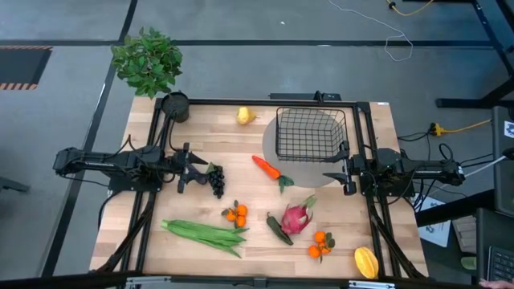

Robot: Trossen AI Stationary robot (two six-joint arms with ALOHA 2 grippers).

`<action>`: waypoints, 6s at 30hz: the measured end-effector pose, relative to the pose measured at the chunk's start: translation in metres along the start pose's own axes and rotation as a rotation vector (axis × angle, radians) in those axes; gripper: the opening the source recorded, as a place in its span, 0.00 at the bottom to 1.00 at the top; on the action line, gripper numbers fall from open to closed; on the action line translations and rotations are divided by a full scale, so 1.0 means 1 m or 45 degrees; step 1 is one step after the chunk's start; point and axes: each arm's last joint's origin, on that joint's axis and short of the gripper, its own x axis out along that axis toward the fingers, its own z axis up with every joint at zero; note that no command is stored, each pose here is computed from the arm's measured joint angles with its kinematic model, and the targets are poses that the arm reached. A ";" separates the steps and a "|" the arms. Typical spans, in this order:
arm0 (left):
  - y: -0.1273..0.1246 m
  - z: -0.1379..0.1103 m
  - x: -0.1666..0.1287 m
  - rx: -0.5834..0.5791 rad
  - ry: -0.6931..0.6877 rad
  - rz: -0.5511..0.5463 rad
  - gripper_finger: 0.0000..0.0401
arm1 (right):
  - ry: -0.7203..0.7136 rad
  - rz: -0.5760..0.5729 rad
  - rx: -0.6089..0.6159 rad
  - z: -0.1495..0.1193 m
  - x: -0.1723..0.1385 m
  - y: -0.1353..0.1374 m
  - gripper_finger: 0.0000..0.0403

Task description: Build produce basket

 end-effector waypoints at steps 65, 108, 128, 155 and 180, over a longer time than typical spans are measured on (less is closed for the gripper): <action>0.012 0.033 -0.010 0.057 -0.454 0.680 0.53 | 0.000 0.000 0.000 0.000 0.000 0.000 0.55; 0.020 0.038 -0.013 0.010 -0.462 0.818 0.53 | -0.029 -0.020 -0.330 0.002 0.000 0.000 0.55; 0.020 0.038 -0.013 0.005 -0.464 0.818 0.53 | -0.267 0.092 0.314 0.021 -0.002 0.000 0.55; 0.020 0.038 -0.013 -0.080 -0.484 0.802 0.53 | 0.473 0.388 0.546 0.108 0.054 0.017 0.55; 0.021 0.033 -0.011 -0.064 -0.413 0.828 0.53 | 1.119 0.540 0.453 0.029 0.138 0.087 0.55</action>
